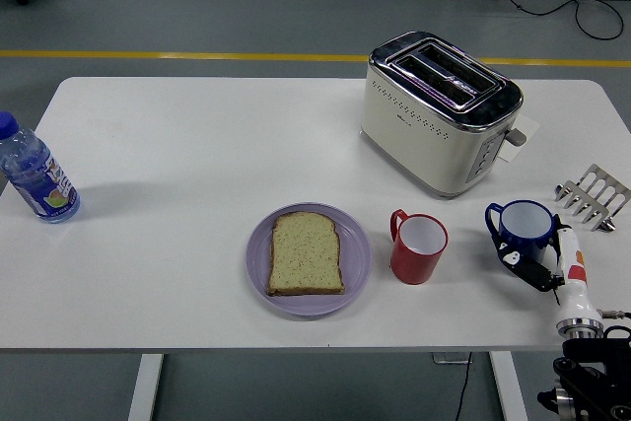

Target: Pick up the cup,pour liquid into bread,place the cup on the desk

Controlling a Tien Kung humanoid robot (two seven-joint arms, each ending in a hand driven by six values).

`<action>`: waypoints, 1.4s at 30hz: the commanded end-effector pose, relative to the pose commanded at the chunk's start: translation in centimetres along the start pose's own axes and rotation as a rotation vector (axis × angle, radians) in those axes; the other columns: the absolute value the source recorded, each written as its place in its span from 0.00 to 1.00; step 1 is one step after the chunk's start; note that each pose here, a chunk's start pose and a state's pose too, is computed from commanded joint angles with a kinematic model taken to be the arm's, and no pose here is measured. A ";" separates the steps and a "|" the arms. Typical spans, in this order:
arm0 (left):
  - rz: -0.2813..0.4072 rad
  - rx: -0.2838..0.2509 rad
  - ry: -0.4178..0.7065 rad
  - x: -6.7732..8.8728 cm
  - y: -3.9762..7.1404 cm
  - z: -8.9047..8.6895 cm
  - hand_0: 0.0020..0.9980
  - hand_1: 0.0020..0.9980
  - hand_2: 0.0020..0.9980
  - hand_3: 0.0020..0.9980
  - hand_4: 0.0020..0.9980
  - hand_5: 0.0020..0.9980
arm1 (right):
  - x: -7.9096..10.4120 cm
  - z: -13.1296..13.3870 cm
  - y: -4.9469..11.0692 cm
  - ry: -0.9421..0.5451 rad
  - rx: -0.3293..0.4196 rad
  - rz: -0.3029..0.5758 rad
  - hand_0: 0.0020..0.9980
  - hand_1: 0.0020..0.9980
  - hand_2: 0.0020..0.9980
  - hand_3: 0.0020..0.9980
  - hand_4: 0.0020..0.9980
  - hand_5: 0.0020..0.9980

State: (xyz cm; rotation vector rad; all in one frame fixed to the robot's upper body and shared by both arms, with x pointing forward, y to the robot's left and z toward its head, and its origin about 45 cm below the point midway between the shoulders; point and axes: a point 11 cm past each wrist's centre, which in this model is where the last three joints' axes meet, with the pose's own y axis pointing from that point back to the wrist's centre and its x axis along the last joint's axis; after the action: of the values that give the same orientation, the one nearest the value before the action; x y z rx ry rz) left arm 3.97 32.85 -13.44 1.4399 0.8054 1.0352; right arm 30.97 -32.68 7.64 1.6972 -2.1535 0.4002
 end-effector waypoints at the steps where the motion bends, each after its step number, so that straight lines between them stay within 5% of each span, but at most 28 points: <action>1: 0.000 0.001 -0.001 0.0 0.0 0.0 0.64 0.65 0.66 0.55 0.32 0.84 | 0.0 0.0 0.0 0.000 -0.001 0.000 0.54 0.48 0.58 0.67 0.63 0.13; 7: -0.002 0.006 -0.006 -0.1 0.0 -0.3 0.64 0.65 0.66 0.55 0.32 0.84 | 0.1 0.3 0.3 0.007 -0.005 -0.001 0.56 0.49 0.58 0.70 0.67 0.14; 8: -0.002 0.007 -0.007 -0.1 0.0 -0.4 0.64 0.65 0.66 0.55 0.32 0.84 | 0.1 0.3 0.3 0.008 -0.006 -0.001 0.61 0.51 0.63 0.81 0.79 0.19; 13: -0.003 0.009 -0.010 -0.2 0.0 -0.5 0.64 0.65 0.66 0.55 0.32 0.84 | 0.2 0.6 0.4 0.020 -0.017 -0.004 0.61 0.51 0.63 0.81 0.79 0.19; 14: -0.003 0.010 -0.011 -0.2 0.0 -0.6 0.64 0.65 0.66 0.55 0.32 0.84 | 0.2 0.7 0.4 0.023 -0.023 -0.005 0.70 0.56 0.70 0.90 0.84 0.18; 19: -0.004 0.013 -0.011 -0.3 0.0 -0.7 0.64 0.65 0.66 0.55 0.32 0.84 | 0.2 1.0 0.5 0.036 -0.038 -0.009 0.70 0.56 0.70 0.90 0.84 0.18; 20: -0.004 0.014 -0.011 -0.3 0.0 -0.8 0.64 0.65 0.66 0.55 0.32 0.84 | 0.2 1.0 0.5 0.038 -0.042 -0.012 0.79 0.60 0.76 0.95 0.89 0.17; 42: -0.001 0.003 -0.003 -0.1 0.0 -0.2 0.64 0.65 0.66 0.55 0.32 0.84 | 0.8 -0.7 -0.2 0.024 0.022 0.004 0.94 0.76 0.93 1.00 0.93 0.09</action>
State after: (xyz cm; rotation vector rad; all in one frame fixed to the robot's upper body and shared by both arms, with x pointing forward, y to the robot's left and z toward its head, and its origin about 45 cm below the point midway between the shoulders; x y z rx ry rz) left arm 3.79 32.86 -13.46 1.4427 0.8060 1.0314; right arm 31.08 -33.07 8.61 1.6914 -2.1439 0.4446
